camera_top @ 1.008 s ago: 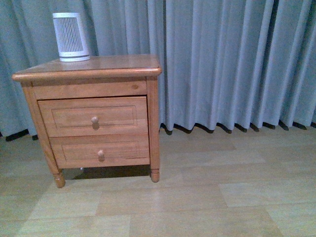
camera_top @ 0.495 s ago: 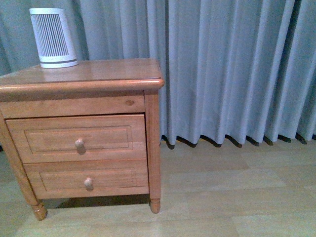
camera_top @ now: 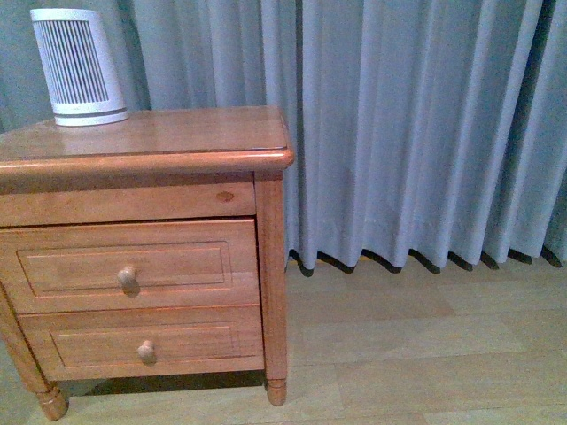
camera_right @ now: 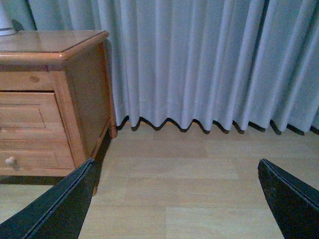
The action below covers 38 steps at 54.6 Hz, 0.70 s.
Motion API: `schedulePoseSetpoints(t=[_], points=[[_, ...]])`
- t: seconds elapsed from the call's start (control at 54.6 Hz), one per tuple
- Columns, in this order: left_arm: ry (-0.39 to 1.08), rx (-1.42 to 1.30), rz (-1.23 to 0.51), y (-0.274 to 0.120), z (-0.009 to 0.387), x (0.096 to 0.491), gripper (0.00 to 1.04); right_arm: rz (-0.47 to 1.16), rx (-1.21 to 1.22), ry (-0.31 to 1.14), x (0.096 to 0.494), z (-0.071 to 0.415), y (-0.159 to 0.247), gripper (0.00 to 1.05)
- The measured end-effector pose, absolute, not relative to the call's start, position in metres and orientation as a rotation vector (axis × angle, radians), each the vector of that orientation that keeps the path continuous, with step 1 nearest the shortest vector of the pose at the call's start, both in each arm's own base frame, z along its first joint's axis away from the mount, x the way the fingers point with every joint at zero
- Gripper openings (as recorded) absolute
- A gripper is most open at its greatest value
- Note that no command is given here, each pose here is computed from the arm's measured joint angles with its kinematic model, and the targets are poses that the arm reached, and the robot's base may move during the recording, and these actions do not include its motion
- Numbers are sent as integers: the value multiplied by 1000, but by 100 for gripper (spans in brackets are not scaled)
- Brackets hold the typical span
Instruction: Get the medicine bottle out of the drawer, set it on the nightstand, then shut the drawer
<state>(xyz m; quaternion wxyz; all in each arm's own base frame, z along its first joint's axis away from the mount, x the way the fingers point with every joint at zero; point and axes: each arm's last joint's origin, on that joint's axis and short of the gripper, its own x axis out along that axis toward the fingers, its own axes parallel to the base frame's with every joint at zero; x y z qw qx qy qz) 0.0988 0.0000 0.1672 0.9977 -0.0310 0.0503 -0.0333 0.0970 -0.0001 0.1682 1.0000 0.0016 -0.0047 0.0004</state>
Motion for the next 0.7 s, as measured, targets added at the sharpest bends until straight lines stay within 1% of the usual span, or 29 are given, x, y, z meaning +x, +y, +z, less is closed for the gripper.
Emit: schedulePoseSetpoints(t=[0.037,0.073,0.11,0.183,0.257,0.311,0.366,0.421,0.513,0.55,0.696], points=[[165,-105,-99,1,175,105,98,1,3,-9,97,168,0,98],[178,-132,-125,2,190,115,98,2,3,-9,97,168,0,98],[158,-142,-129,3,204,125,98,2,3,-9,97,168,0,98],[53,-132,-135,5,245,157,98,1,3,-9,97,168,0,98],[-8,-125,-146,5,264,189,98,1,3,-9,97,168,0,98],[-17,-119,-154,3,264,219,98,1,3,-9,97,168,0,98],[6,-120,-177,-1,254,245,98,1,3,-9,97,168,0,98],[58,-117,-180,-5,233,273,98,1,3,-9,97,168,0,98],[154,-103,-185,-14,189,311,98,1,3,-9,97,168,0,98],[227,-102,-183,-18,160,330,98,2,3,-9,97,168,0,98],[358,-100,-166,-28,91,366,98,2,3,-9,97,168,0,98]])
